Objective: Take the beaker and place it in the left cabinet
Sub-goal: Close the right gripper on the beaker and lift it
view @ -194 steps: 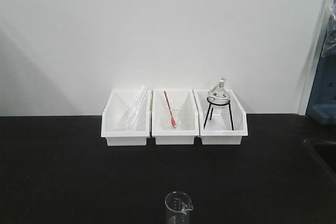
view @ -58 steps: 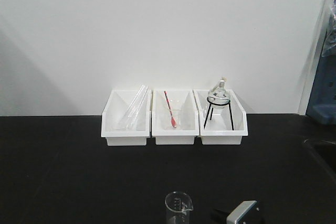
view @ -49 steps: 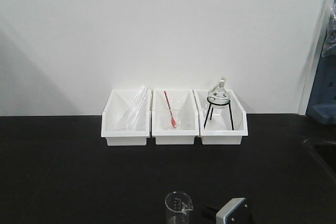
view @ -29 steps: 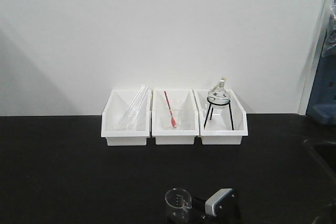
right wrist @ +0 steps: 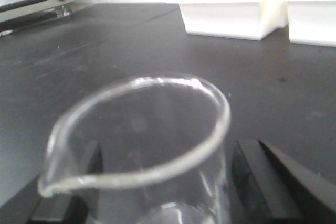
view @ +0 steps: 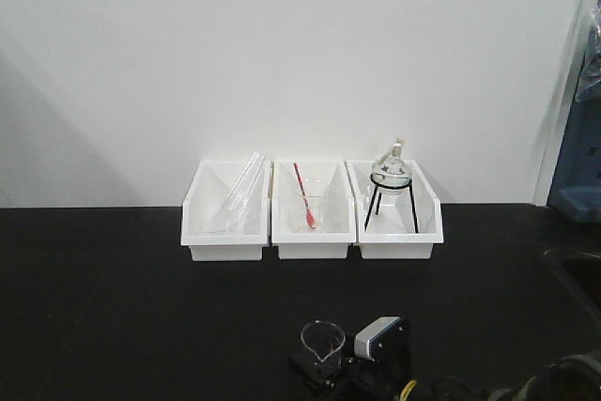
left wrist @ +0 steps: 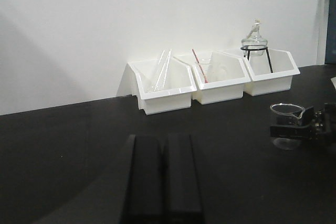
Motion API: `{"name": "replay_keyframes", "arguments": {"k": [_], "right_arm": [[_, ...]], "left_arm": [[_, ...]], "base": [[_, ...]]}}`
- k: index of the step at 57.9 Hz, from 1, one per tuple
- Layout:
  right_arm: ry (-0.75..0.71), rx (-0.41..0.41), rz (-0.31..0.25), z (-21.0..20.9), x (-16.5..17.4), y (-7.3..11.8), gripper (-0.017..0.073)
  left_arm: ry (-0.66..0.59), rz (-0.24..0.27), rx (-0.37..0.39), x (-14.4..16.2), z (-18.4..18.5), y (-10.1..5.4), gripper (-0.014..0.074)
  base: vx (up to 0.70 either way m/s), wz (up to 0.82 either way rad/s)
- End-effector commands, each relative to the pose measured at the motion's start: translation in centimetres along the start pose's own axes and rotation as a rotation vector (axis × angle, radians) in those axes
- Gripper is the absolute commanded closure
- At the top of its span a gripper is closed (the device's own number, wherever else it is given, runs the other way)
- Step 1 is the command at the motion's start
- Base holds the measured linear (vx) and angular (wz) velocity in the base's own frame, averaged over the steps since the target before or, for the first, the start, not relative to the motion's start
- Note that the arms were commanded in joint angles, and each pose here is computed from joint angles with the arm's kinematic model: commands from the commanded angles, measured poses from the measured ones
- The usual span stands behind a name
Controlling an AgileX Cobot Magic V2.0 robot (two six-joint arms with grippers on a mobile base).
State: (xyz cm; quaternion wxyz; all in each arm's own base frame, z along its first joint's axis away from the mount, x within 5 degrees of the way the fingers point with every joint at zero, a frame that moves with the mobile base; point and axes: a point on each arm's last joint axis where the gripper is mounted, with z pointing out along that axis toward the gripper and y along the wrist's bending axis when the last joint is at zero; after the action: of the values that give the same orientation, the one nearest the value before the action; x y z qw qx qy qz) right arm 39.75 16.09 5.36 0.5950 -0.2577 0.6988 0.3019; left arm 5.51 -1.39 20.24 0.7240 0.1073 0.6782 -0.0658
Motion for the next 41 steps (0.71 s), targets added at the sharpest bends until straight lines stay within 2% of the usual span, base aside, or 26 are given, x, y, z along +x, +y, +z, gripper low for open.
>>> {"name": "replay_keyframes", "arguments": {"k": [1, 5, 6, 16, 24, 28, 41], "right_arm": [[-0.269, -0.064, -0.046, 0.2, -5.0, 0.4, 0.0099], [-0.261, -0.057, -0.045, 0.2, -4.9, 0.3, 0.0195], [-0.253, -0.054, -0.045, 0.2, -4.8, 0.3, 0.0249], [-0.205, -0.043, -0.031, 0.3, -4.5, 0.1, 0.0576], [-0.158, -0.053, 0.025, 0.0, -5.7, 0.4, 0.0566], [-0.127, -0.032, 0.031, -0.5, -7.0, 0.6, 0.0564], [-0.055, 0.078, -0.018, -3.7, -13.7, 2.0, 0.0565]], "left_arm": [[-0.086, -0.012, -0.003, -0.3, -0.1, 0.0, 0.0593], [-0.086, -0.012, -0.003, -0.3, -0.1, 0.0, 0.0593], [-0.086, -0.012, -0.003, -0.3, -0.1, 0.0, 0.0593], [-0.086, -0.012, -0.003, -0.3, -0.1, 0.0, 0.0593], [-0.086, -0.012, -0.003, -0.3, -0.1, 0.0, 0.0593], [-0.086, -0.012, -0.003, -0.3, -0.1, 0.0, 0.0593], [-0.086, -0.012, -0.003, -0.3, -0.1, 0.0, 0.0593]], "base": [[0.0, 0.0], [0.0, 0.0], [0.0, 0.0], [0.0, 0.0], [0.0, 0.0], [0.0, 0.0], [0.0, 0.0]]}}
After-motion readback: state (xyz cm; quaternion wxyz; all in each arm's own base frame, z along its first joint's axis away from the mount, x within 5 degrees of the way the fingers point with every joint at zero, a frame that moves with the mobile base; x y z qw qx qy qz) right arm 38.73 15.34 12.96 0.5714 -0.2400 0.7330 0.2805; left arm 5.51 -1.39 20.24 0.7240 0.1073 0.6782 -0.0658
